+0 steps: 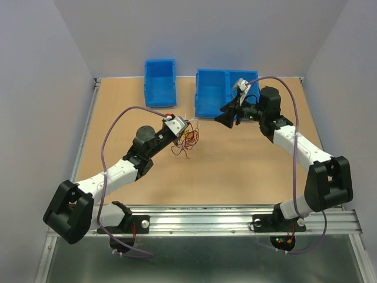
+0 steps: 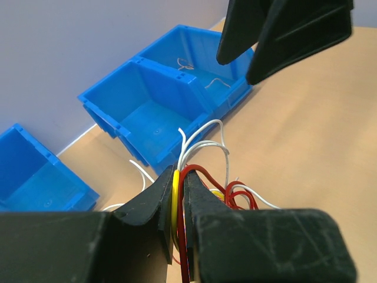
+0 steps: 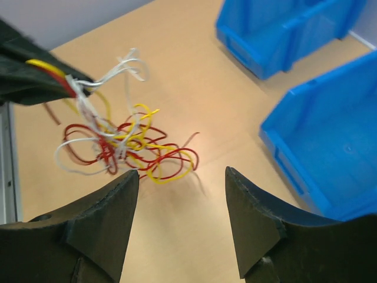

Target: Untangle the cables

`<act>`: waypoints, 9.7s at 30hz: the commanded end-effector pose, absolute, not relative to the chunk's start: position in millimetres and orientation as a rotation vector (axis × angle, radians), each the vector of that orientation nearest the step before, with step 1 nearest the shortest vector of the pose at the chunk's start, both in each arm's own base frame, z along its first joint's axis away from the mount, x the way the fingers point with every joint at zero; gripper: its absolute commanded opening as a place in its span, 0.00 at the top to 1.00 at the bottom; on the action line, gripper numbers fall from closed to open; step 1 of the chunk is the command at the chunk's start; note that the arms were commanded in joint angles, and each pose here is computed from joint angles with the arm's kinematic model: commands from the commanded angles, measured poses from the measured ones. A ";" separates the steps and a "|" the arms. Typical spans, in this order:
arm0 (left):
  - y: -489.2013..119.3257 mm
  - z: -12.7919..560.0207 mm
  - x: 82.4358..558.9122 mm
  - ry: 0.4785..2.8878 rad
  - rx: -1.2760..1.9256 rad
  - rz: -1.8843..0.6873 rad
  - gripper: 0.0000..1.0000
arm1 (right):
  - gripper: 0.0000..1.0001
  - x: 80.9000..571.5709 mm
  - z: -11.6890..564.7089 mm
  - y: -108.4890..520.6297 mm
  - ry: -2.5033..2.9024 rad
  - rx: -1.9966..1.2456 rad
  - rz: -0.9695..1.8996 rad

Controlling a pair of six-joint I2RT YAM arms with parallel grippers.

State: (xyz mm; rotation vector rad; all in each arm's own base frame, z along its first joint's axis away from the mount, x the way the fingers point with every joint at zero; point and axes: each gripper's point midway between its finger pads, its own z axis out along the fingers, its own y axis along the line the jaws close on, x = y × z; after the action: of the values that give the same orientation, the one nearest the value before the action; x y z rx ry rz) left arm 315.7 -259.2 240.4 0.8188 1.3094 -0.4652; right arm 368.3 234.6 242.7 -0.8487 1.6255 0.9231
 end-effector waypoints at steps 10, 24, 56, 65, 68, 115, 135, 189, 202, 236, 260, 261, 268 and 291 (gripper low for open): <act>-273.0 276.7 312.1 1.202 0.848 -0.508 0.81 | 0.32 318.7 274.7 281.6 1.324 -1.138 1.005; -278.8 276.6 302.3 1.189 0.893 -0.544 0.81 | 0.49 321.1 266.5 314.7 1.336 -1.191 1.018; -291.8 240.5 332.7 1.342 0.919 -0.452 0.17 | 1.00 367.4 327.6 243.6 1.424 -0.561 0.609; -302.6 203.9 361.8 1.491 0.947 -0.389 0.20 | 0.99 367.5 360.7 170.8 1.336 -0.127 0.434; -309.7 184.1 366.1 1.551 0.995 -0.399 0.22 | 0.99 356.7 368.5 149.6 1.302 -0.034 0.404; -298.4 210.3 369.4 1.524 0.888 -0.303 1.00 | 0.99 512.0 284.1 256.1 1.586 -0.093 0.512; -293.0 227.0 361.9 1.489 0.849 -0.325 1.00 | 0.35 440.6 261.3 276.3 1.509 -0.673 0.564; -291.7 270.3 312.4 1.328 0.889 -0.490 1.00 | 0.99 335.8 244.9 309.8 1.213 -1.258 0.876; -286.0 266.7 326.4 1.350 0.845 -0.423 0.64 | 0.99 355.7 299.4 290.0 1.221 -0.917 0.777; -330.7 221.4 277.6 1.252 1.187 -0.712 0.50 | 1.00 247.2 433.2 202.8 0.908 -0.387 0.904; -343.3 196.0 254.1 1.197 1.373 -0.791 0.28 | 1.00 245.1 437.7 217.5 0.914 -0.445 0.979; -345.5 197.3 256.8 1.204 1.363 -0.778 0.28 | 0.99 245.4 437.6 218.5 0.915 -0.447 0.983; -336.3 193.8 309.7 1.360 1.152 -0.567 0.34 | 0.99 247.2 435.1 222.2 0.922 -0.461 0.995; -346.9 177.3 273.1 1.236 1.359 -0.673 0.18 | 0.99 234.1 439.6 204.3 0.885 -0.389 0.975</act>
State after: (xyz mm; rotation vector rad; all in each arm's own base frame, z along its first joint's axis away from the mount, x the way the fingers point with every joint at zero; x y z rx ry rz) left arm 298.9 -341.6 138.6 1.2751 1.4579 -0.6185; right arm 240.2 214.8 423.6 -0.4238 0.9640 0.9940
